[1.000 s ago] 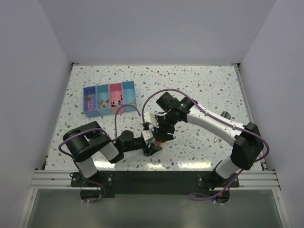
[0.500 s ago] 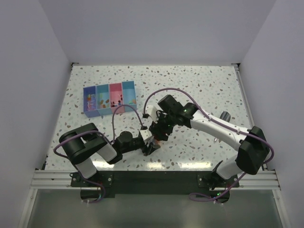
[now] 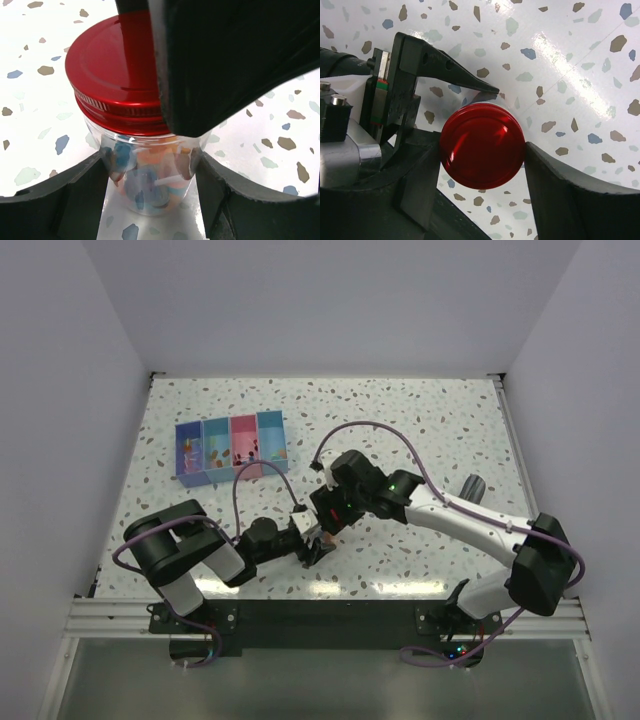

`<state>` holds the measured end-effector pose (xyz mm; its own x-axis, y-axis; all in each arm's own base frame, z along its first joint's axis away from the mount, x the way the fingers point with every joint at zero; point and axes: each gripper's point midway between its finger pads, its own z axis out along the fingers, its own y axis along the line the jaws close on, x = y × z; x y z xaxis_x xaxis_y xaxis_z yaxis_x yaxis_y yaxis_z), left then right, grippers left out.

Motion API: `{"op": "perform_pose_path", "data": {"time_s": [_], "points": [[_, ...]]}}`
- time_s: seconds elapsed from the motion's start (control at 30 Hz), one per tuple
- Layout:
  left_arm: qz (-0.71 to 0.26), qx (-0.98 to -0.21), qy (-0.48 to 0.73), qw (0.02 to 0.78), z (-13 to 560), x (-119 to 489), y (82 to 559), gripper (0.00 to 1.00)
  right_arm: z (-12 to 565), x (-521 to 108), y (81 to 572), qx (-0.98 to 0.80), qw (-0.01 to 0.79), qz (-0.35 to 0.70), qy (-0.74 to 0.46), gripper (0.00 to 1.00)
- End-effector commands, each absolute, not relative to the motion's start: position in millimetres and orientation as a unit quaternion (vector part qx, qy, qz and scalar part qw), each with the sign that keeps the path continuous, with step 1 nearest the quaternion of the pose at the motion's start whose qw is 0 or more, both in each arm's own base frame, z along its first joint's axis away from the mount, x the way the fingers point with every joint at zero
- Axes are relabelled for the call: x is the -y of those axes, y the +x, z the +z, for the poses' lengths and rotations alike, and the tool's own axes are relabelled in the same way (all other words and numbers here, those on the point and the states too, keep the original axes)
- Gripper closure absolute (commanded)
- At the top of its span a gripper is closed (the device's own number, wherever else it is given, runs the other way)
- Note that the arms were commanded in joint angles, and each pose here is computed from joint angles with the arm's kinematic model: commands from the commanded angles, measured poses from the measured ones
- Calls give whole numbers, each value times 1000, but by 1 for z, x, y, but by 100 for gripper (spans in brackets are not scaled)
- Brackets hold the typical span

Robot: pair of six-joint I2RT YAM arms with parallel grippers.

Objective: Pack the candies
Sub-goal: Screw the bottle lid onto the packing bottle.

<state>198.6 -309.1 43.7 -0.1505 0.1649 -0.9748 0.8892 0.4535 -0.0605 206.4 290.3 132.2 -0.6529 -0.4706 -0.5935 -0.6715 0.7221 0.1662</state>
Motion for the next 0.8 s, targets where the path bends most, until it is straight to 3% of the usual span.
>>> {"op": "perform_pose_path", "data": {"time_s": [0.0, 0.03, 0.23, 0.6, 0.77], "points": [[-368, -619, 365, 591, 90, 320, 209, 75, 160, -299, 207, -874, 292, 211, -325, 29], [-367, -620, 366, 589, 88, 319, 209, 75, 164, -298, 207, -871, 293, 209, -334, 22], [-375, -619, 371, 581, 85, 322, 206, 75, 188, -293, 206, -840, 290, 199, -414, 10], [-410, -599, 409, 554, 85, 331, 187, 76, 188, -277, 190, -694, 244, 220, -640, 6], [-417, -593, 421, 546, 85, 333, 182, 76, 178, -267, 186, -666, 225, 206, -681, 5]]}}
